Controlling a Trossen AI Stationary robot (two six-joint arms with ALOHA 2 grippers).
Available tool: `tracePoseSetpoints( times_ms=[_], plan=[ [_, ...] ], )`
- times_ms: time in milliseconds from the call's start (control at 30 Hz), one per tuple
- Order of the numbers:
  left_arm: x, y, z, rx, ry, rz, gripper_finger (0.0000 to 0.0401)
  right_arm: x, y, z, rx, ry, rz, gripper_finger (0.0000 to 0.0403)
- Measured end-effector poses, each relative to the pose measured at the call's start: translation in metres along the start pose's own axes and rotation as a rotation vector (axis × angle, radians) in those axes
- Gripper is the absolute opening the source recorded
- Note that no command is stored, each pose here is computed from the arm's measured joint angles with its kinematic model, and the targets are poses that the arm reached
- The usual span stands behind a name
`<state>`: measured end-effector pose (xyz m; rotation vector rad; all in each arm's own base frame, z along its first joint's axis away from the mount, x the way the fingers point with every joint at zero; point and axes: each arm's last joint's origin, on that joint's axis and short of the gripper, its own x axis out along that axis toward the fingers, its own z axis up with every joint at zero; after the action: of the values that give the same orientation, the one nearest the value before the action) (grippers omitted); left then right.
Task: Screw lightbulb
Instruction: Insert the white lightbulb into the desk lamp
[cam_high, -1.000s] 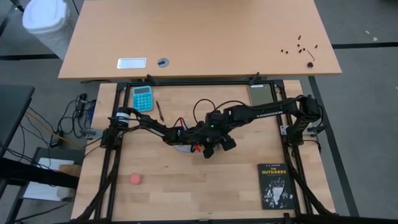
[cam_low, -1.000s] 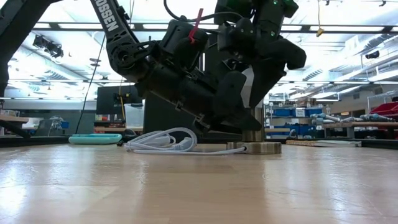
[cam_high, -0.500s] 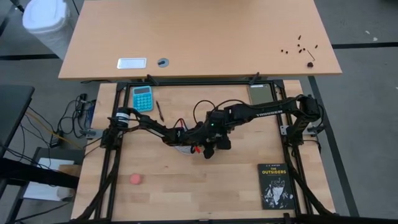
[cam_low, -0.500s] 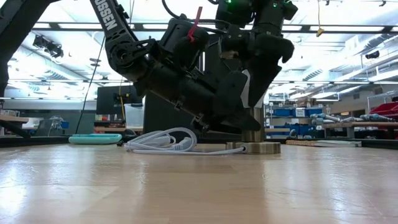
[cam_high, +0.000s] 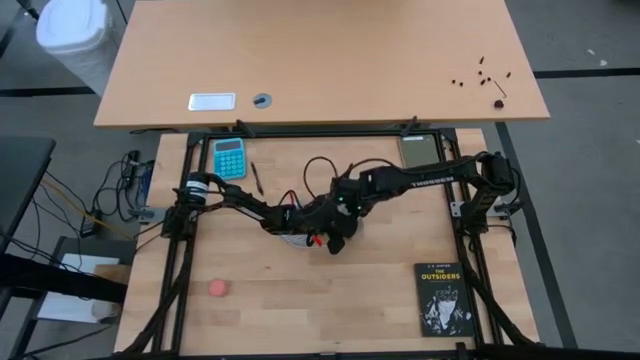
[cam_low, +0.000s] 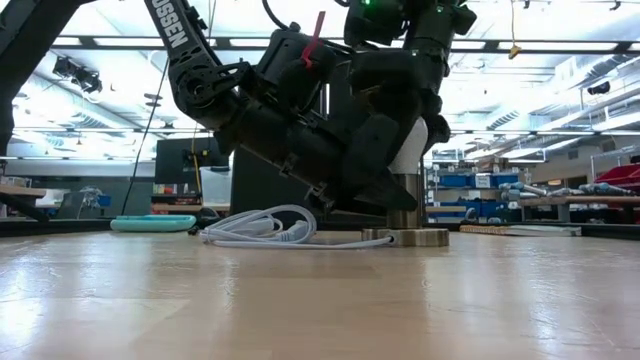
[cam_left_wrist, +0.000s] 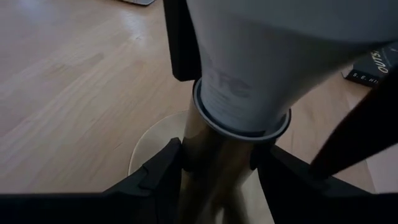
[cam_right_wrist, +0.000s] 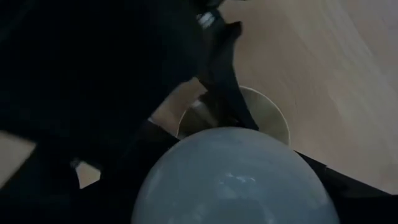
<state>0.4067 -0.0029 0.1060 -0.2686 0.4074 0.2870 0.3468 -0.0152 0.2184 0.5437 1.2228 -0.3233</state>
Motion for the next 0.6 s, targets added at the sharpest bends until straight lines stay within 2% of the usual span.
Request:
tracePoseSetpoints(
  times_ms=[100,167,400,600],
  plan=[
    [0.0,0.001,0.0,-0.002,-0.002,0.006,0.0193,0.0,-0.003,0.003,0.1,-0.007,0.006,0.0276],
    [0.0,0.001,0.0,-0.003,-0.004,0.013,0.0193,0.0,-0.005,0.005,0.118,-0.01,0.011,0.0286],
    [0.0,0.001,0.001,0.009,-0.017,0.011,0.0193,-0.005,-0.012,0.007,0.039,0.004,0.051,0.0317],
    [0.001,0.002,0.002,0.011,-0.019,0.014,0.0204,-0.022,-0.024,0.009,-0.001,-0.01,0.069,0.035]
  ],
)
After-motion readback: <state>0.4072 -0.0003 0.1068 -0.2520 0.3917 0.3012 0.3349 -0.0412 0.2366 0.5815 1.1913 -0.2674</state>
